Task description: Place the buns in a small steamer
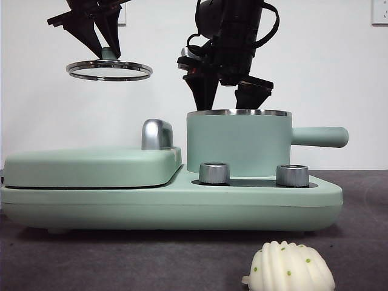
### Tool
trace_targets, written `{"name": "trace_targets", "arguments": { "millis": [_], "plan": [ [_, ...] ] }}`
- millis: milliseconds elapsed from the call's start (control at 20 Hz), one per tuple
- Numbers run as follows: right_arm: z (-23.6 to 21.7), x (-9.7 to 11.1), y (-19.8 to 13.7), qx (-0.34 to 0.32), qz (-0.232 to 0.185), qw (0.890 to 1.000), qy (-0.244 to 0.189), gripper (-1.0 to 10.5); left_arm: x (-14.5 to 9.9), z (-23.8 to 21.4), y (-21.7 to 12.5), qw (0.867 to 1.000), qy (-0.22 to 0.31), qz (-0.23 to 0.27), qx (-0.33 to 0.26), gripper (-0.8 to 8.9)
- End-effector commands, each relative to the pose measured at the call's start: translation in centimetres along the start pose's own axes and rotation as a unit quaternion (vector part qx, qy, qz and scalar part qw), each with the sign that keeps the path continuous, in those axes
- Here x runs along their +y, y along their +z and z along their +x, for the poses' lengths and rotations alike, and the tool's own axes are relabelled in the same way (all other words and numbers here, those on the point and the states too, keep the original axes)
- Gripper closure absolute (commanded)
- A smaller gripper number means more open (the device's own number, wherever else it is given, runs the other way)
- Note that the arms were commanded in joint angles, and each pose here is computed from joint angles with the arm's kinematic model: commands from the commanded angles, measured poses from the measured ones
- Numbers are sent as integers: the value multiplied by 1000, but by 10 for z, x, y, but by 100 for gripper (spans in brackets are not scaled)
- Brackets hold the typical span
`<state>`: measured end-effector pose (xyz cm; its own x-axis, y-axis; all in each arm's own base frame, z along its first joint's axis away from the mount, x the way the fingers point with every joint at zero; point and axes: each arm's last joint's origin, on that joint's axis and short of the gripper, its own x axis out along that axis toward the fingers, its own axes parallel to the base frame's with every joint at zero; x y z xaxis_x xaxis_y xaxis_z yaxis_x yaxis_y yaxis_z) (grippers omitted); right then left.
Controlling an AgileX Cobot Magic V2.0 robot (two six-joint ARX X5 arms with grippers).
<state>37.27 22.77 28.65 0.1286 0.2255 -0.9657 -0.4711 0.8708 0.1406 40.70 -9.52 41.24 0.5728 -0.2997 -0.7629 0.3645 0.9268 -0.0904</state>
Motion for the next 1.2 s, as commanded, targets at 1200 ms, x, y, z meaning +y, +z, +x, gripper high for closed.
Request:
{"name": "trace_targets", "arguments": {
  "millis": [1200],
  "plan": [
    [-177, 40, -215, -135, -44, 990, 22, 369, -5, -16, 6, 999, -6, 1, -36, 727]
  ]
}}
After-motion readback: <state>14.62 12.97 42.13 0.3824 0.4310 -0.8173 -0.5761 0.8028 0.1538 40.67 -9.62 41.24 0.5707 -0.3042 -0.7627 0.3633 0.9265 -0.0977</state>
